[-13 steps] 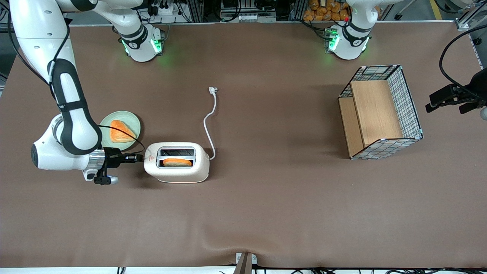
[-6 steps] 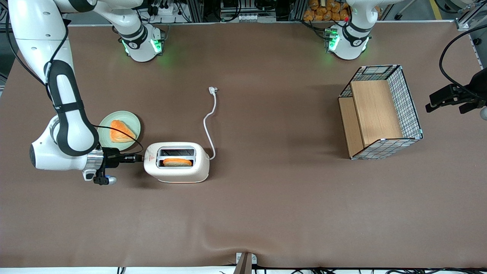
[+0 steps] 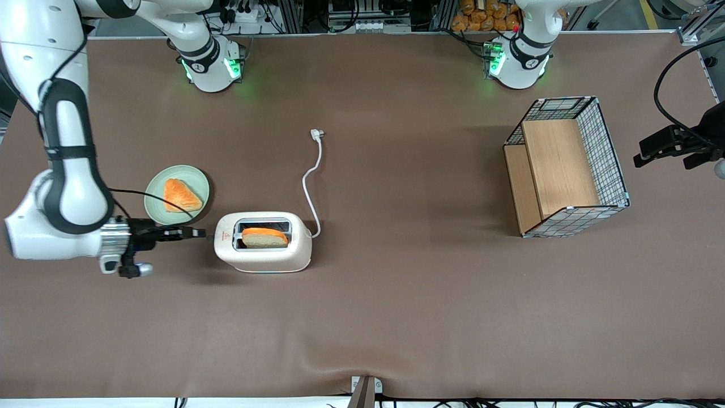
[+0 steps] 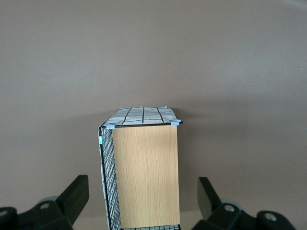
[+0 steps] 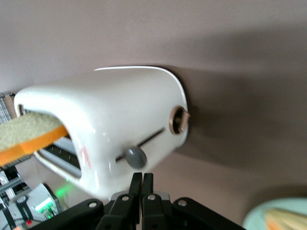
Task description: Press toaster button with right arm
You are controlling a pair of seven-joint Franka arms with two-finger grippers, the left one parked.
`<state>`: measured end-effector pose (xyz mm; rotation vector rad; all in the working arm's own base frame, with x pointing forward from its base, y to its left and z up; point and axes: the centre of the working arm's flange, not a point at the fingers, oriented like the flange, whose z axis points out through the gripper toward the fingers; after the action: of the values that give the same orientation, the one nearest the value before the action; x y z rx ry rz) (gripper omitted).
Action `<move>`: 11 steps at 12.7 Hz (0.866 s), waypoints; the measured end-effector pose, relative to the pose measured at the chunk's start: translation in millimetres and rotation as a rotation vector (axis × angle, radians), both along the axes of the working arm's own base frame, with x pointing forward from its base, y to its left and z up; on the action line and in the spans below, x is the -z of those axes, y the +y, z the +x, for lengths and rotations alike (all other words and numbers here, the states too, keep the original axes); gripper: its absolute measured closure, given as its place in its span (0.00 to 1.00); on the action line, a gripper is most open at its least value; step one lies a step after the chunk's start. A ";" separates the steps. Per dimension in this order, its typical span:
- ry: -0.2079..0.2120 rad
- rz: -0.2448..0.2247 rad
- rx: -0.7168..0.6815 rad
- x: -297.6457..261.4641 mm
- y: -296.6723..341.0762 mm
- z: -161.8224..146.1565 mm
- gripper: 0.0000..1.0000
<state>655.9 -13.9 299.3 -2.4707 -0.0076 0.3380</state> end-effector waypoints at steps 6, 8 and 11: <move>-0.065 -0.210 -0.115 -94.0 -44.2 4.4 0.28; -0.123 -0.312 -0.166 -139.4 -41.7 -1.5 0.04; -0.198 -0.417 -0.194 -203.8 -47.1 -19.6 0.00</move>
<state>636.3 -61.0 503.1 -2.9175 -0.2882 0.1874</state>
